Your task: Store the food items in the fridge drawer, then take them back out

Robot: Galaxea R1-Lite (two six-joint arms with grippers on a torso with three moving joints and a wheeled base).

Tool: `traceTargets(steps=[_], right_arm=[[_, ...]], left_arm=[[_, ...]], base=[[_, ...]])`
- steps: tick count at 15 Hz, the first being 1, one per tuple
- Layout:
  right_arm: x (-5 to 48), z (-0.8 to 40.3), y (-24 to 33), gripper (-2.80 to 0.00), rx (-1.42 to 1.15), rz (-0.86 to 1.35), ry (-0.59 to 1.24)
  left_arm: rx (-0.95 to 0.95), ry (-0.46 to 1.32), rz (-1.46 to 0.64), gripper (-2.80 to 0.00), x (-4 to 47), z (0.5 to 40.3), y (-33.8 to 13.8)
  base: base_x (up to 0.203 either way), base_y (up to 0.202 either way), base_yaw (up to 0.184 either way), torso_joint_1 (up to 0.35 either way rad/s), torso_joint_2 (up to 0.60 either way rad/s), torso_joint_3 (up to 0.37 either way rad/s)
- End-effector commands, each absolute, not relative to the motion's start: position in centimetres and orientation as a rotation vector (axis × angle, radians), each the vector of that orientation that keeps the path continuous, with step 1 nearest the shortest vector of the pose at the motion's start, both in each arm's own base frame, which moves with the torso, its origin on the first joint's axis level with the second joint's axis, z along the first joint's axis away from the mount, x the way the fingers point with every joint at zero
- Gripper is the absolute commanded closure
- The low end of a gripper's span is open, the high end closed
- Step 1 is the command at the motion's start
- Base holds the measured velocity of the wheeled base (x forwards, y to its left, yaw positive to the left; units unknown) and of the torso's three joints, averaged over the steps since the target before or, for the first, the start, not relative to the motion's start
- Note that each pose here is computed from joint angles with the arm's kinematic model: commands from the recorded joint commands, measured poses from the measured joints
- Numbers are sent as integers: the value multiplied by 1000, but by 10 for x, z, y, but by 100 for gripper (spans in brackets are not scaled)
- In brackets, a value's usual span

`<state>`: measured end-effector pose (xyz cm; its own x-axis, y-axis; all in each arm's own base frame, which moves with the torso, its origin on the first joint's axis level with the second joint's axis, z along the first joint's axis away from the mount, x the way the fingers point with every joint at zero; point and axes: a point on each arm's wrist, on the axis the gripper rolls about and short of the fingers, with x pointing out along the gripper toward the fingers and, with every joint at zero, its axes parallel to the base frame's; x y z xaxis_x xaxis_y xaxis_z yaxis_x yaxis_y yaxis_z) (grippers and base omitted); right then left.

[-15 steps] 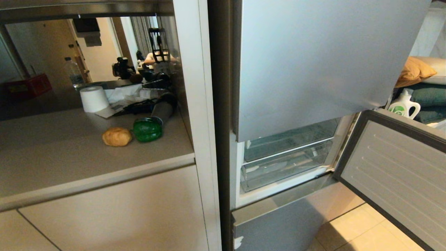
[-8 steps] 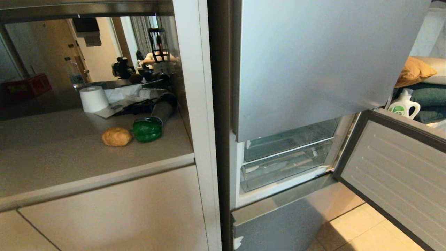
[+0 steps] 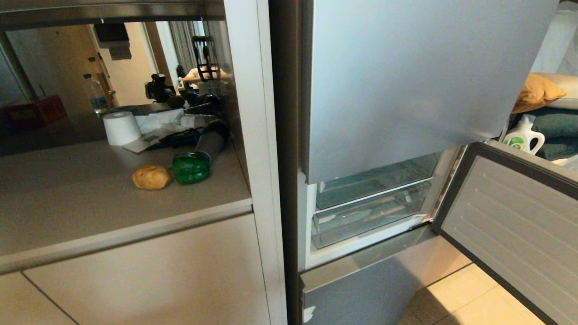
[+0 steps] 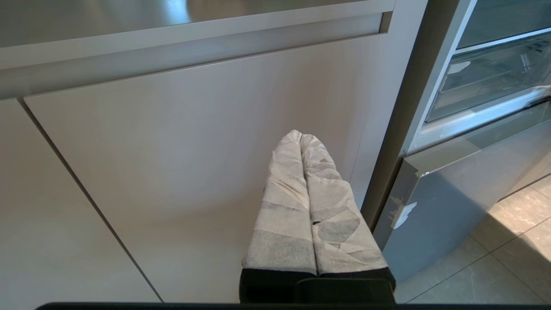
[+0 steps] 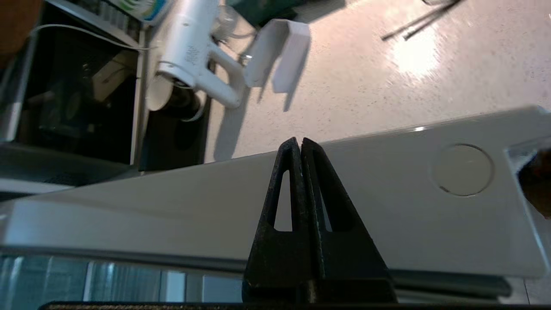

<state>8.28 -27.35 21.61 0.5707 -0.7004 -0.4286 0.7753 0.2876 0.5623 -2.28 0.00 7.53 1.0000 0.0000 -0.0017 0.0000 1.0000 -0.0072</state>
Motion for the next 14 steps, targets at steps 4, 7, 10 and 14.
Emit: traceTargets(steps=[4,7,10,14], right_arm=[[73,250,-238,0,724,-969,8],[73,238,-242,0,756,-978,40],[76,226,-257,0,782,-988,65],[73,218,-281,0,794,-1018,63]], left_arm=[[-8,2,0,0,-23,75,0],[-8,2,0,0,-23,75,0],[-8,2,0,0,-23,75,0],[-8,2,0,0,-23,75,0]], base=[[0,0,0,0,0,0],[0,0,0,0,0,0],[0,0,0,0,0,0],[0,0,0,0,0,0]])
